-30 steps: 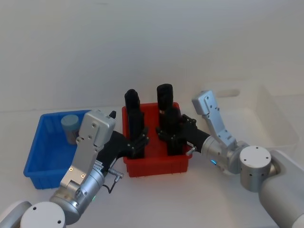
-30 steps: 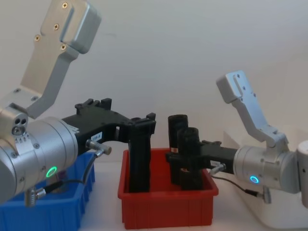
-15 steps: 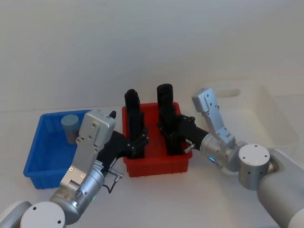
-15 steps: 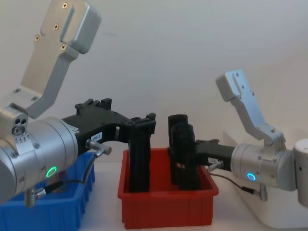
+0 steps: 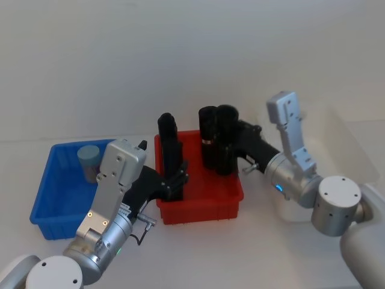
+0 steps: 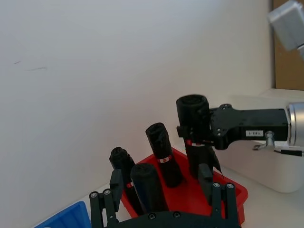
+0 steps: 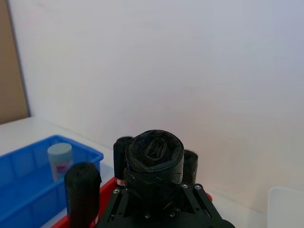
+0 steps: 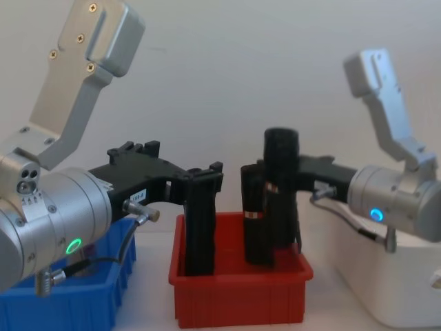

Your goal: Pick the cotton swabs from the blue box and place them into the white box.

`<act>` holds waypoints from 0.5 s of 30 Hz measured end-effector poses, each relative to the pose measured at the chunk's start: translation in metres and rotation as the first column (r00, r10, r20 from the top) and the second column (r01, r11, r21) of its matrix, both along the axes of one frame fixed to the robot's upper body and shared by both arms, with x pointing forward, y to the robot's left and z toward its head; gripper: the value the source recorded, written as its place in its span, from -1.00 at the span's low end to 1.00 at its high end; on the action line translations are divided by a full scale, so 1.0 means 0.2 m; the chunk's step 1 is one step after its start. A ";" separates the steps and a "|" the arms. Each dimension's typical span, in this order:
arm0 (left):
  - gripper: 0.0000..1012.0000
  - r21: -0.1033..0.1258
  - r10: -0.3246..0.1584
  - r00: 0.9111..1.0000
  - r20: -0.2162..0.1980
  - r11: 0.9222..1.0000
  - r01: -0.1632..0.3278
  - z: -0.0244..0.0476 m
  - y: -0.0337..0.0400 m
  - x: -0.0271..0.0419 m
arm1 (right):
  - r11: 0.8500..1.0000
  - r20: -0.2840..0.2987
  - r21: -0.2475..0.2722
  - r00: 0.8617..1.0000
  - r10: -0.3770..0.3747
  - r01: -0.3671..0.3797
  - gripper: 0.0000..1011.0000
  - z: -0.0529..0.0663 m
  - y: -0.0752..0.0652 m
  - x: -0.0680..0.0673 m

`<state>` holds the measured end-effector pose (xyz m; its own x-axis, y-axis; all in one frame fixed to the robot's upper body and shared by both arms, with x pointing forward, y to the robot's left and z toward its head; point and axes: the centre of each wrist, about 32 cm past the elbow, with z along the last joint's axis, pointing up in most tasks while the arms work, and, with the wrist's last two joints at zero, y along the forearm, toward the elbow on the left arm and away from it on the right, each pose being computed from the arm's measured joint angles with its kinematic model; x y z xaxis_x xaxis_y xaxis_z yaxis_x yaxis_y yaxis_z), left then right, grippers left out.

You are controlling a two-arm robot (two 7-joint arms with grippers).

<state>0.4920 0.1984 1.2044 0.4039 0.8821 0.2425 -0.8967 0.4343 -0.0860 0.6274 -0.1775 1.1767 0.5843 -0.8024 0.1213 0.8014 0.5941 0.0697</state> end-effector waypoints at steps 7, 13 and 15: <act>0.98 0.000 0.000 1.000 0.000 1.000 0.000 0.000 0.000 0.000 | 0.997 0.062 0.051 0.997 -0.052 0.049 -0.29 0.10 -0.04 -0.08; 0.98 0.000 0.000 1.000 0.000 1.000 0.000 0.000 0.000 0.000 | 0.991 0.099 0.086 0.989 -0.110 0.101 -0.29 0.17 -0.08 -0.16; 0.98 0.000 0.000 1.000 0.000 1.000 0.000 0.000 0.000 0.000 | 0.988 0.111 0.098 0.985 -0.134 0.123 -0.29 0.19 -0.10 -0.19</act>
<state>0.4920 0.1984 1.2044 0.4040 0.8821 0.2425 -0.8967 0.4343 -0.0860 0.5885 -0.1974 1.2146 0.4618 -0.8806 0.1067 0.8537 0.4739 0.2161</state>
